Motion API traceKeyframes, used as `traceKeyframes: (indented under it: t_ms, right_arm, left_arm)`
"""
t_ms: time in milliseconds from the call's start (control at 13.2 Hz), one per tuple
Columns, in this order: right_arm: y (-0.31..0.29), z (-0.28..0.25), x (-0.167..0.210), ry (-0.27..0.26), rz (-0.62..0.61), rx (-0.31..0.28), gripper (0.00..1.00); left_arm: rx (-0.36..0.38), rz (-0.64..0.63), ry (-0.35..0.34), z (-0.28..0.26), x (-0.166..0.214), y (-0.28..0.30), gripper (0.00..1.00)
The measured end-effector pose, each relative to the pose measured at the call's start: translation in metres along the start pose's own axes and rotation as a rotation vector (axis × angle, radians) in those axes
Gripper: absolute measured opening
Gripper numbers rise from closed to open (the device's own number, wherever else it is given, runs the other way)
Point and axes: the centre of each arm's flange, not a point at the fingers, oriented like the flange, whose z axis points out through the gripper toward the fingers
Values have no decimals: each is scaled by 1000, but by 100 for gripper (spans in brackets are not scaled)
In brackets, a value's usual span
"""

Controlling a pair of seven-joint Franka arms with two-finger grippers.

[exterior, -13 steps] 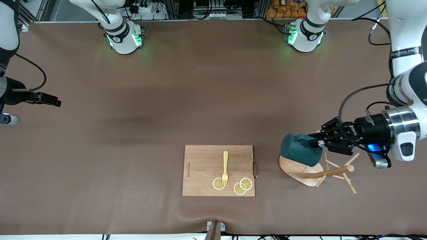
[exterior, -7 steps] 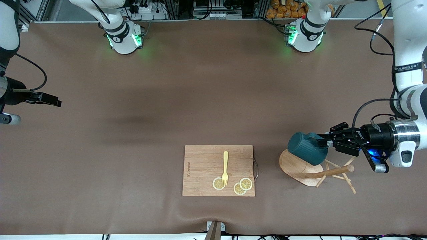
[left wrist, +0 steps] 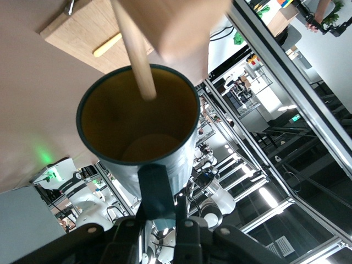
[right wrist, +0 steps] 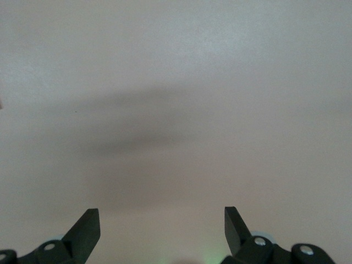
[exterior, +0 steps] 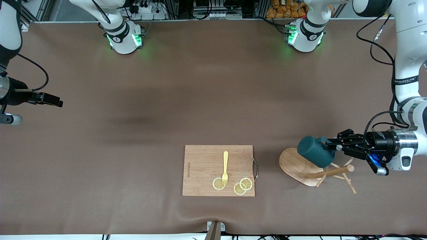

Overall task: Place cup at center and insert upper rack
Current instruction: 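Hang the mug onto a mug-tree peg with the left gripper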

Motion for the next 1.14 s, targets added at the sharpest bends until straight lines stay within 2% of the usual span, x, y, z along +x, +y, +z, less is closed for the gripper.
traceKeyframes:
  t_ms: [379, 757, 1136]
  right_arm:
    - [0, 2, 1, -4, 2, 0, 100]
    - [0, 2, 1, -4, 2, 0, 100]
    - [-2, 2, 1, -5, -1, 0, 100]
  left_arm:
    - [-29, 7, 7, -19, 10, -9, 20]
    - [-88, 22, 6, -36, 14, -12, 20]
    - [-105, 51, 10, -43, 26, -21, 20]
